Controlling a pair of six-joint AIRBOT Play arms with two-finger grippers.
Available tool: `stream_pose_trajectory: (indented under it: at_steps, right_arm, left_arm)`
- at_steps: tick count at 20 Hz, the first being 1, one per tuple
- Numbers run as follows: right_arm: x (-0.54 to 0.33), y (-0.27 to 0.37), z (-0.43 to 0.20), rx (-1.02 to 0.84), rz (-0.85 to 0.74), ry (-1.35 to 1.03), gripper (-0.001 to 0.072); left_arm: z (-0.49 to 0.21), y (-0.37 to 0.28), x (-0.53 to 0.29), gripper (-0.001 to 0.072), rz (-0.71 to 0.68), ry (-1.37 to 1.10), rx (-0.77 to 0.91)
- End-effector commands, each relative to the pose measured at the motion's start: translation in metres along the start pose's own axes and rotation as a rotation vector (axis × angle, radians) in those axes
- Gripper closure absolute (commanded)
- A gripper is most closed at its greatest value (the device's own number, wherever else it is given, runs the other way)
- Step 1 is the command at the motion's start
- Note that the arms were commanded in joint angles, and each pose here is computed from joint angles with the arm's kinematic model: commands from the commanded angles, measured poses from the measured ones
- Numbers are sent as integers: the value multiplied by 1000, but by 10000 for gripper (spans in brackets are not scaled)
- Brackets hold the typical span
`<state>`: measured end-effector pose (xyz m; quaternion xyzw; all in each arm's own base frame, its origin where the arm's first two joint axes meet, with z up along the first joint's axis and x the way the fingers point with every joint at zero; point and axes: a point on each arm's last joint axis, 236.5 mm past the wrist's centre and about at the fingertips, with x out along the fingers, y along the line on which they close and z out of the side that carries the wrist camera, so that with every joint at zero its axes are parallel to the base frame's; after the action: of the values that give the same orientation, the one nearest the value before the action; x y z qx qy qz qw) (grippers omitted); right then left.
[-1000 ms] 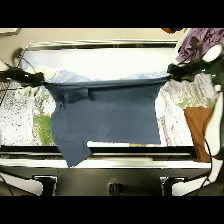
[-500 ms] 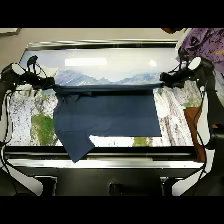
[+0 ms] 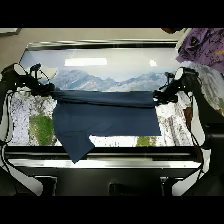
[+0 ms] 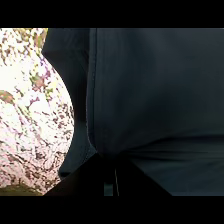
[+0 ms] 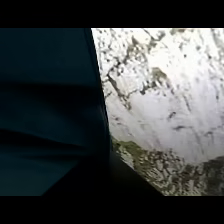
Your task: Fold the clothes and pants, and hang the long-sleeved shirts on hangers.
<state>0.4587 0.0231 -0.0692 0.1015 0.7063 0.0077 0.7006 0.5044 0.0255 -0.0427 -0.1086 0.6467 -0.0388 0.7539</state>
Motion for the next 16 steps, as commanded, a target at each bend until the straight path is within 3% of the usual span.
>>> stream_pose_trajectory:
  at_steps: [1, 5, 6, 8, 9, 10, 13, 16]
  right_arm:
    - [16, 4, -16, -3, -13, 52, 681]
    - [22, 10, -20, 6, 3, 64, 673]
    - [22, 11, -19, 7, 8, 62, 597]
    - [21, 16, -19, 10, 26, 63, 358]
    - [18, 18, -20, 8, 39, 64, 308]
    - [11, 19, -21, -8, 38, 57, 247]
    - [-31, -3, -16, -68, 6, -26, 236]
    - [-74, -48, -21, 26, 96, -109, 237]
  left_arm:
    - [-8, -2, 11, 691, -1, 43, -9]
    - [-11, -2, 24, 685, -2, 71, -8]
    - [-10, -2, 26, 617, -2, 68, -11]
    - [-6, -2, 25, 218, 0, 48, -49]
    - [-5, 0, 21, 130, 1, 40, -59]
    - [-3, 4, 12, 130, 7, 26, -65]
    - [-6, 34, -36, 131, 40, -21, -109]
    - [-42, 70, -78, 131, -19, -35, -249]
